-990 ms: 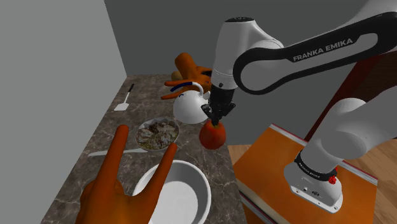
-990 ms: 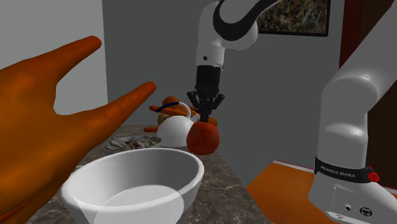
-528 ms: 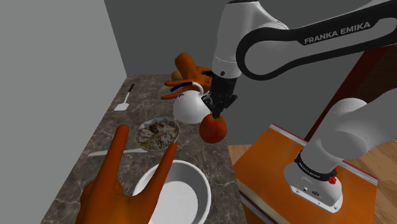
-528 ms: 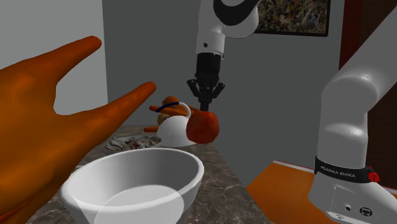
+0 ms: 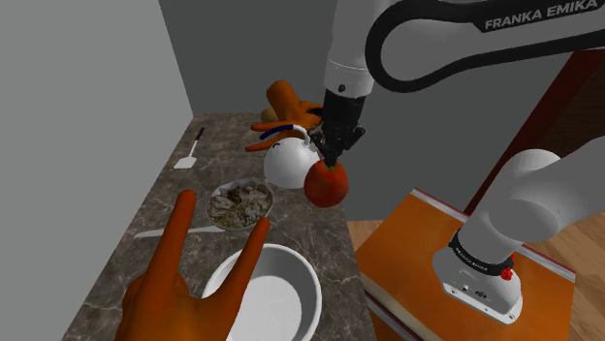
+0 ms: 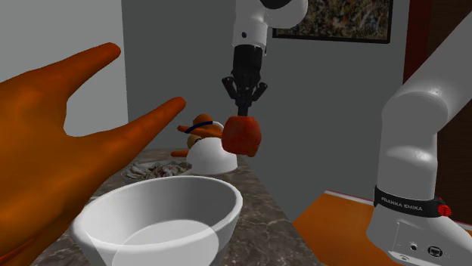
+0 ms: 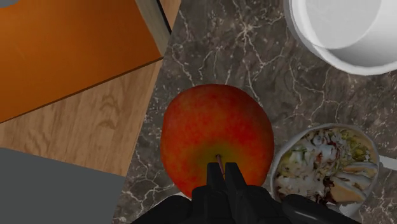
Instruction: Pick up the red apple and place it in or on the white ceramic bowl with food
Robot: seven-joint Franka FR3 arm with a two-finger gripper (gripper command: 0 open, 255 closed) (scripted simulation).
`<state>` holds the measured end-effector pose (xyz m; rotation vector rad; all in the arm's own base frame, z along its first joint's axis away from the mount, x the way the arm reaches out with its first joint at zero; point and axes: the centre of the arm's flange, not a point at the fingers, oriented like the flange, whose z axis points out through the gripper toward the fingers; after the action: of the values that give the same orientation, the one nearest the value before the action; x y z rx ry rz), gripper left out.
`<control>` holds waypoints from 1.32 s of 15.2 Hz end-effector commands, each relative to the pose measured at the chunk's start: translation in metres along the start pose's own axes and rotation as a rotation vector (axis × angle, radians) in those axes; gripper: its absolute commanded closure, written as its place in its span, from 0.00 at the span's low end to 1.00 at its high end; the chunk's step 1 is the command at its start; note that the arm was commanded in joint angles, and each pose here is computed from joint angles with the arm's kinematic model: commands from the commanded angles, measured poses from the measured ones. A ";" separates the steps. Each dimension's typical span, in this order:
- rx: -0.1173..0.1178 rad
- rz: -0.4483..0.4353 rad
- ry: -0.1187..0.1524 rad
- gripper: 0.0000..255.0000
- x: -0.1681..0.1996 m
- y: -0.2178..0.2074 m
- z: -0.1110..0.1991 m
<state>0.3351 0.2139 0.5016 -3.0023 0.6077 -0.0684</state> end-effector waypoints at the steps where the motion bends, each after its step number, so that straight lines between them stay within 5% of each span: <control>1: 0.000 0.000 0.000 1.00 0.000 0.000 -0.010; 8: 0.000 0.000 0.000 1.00 0.001 -0.003 -0.045; 20: 0.000 0.000 0.000 1.00 0.069 -0.142 -0.078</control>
<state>0.4416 0.3050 0.5866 -3.0037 0.6052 -0.0676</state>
